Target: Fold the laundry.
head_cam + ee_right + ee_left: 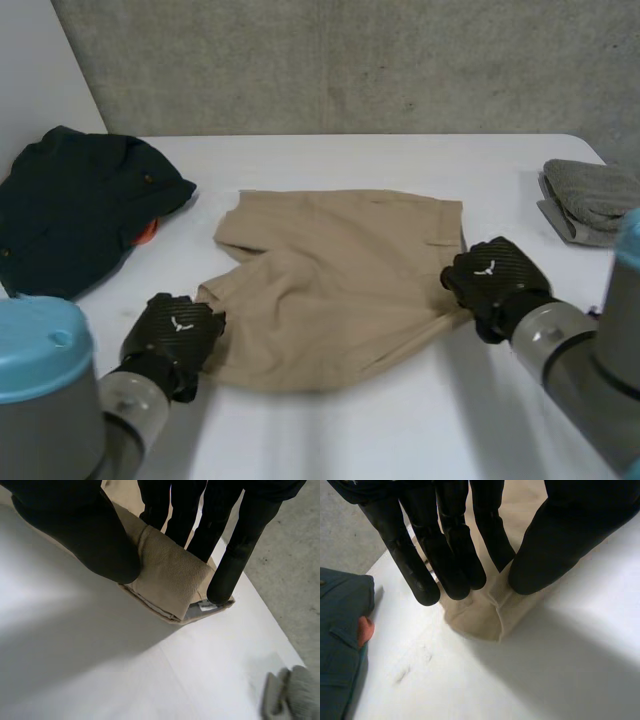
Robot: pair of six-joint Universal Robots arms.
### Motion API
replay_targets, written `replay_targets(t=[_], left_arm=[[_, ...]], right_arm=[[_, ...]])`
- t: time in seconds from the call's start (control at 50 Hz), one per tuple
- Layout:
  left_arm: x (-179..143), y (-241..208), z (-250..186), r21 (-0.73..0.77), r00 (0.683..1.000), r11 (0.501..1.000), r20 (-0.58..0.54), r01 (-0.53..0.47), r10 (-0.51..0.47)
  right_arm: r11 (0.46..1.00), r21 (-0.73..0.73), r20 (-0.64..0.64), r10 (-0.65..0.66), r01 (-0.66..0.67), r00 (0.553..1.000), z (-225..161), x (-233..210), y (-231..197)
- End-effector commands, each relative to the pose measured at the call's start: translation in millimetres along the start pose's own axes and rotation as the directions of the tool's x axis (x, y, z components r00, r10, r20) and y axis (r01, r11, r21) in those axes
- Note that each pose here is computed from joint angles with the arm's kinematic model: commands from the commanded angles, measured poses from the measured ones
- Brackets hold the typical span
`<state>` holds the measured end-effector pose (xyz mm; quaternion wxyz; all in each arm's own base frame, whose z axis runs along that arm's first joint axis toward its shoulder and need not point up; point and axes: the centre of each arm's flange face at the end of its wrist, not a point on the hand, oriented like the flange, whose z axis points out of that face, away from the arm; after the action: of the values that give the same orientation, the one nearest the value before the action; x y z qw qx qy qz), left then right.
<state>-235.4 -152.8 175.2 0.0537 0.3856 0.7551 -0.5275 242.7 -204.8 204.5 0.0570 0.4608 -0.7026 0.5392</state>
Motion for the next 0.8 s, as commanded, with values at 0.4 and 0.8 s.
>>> replay_targets(t=[0.4,0.8], left_arm=[[39.5,-23.3,-0.5,-0.003,0.974,0.988,-0.163,-0.157,0.155],[19.8,-13.8,-7.6,-0.128,0.986,0.980,-0.089,-0.155,0.144]], right_arm=[[0.970,-0.159,0.112,-0.168,0.184,0.979,-4.7,4.9,29.9],[0.983,-0.161,0.099,-0.072,0.088,0.992,10.2,-0.7,35.4]])
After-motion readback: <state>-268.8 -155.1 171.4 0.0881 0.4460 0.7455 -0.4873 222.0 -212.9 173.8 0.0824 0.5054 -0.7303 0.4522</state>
